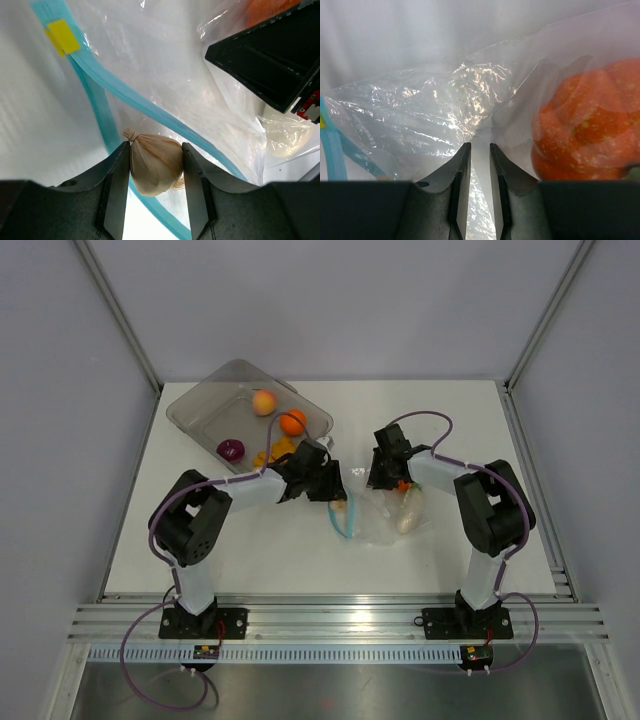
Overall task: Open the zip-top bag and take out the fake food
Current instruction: Pick up the fake vegetable from the zipper food storage bag, then place the fake vegetable in the bin.
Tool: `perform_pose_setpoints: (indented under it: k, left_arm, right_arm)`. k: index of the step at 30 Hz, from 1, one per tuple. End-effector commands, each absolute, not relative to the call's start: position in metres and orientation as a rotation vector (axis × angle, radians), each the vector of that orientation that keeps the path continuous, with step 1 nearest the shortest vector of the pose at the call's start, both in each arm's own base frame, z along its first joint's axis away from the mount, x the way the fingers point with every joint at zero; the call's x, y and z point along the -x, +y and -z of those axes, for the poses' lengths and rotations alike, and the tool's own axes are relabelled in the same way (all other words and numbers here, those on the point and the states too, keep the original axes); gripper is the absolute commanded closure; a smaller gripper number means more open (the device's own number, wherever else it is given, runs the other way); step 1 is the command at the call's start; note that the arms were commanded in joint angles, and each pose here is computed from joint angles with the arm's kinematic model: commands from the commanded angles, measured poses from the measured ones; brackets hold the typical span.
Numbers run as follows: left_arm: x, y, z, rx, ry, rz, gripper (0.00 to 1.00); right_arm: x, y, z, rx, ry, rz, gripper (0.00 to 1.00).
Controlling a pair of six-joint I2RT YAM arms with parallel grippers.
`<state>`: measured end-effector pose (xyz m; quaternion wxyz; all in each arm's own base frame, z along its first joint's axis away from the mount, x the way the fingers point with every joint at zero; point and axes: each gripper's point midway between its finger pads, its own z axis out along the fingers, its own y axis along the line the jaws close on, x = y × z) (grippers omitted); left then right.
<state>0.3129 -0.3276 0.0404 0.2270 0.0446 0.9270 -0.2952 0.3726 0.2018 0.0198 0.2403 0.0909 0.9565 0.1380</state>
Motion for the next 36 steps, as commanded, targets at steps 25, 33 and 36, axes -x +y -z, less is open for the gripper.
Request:
perform_pose_setpoints:
  k: [25,33,36]
  left_arm:
    - [-0.372,-0.231,-0.179,0.064,2.265,0.699,0.60]
    - [-0.415,-0.172,-0.195,0.312,2.185,0.736,0.60]
    - [-0.433,-0.155,-0.195,0.401,2.168,0.725,0.60]
  right_arm:
    - [-0.380,0.204,-0.042,-0.253,2.554,-0.423,0.72]
    - [-0.378,0.209,-0.047,-0.245,2.550,-0.464,0.72]
    - [-0.377,0.209,-0.046,-0.245,2.551,-0.470,0.72]
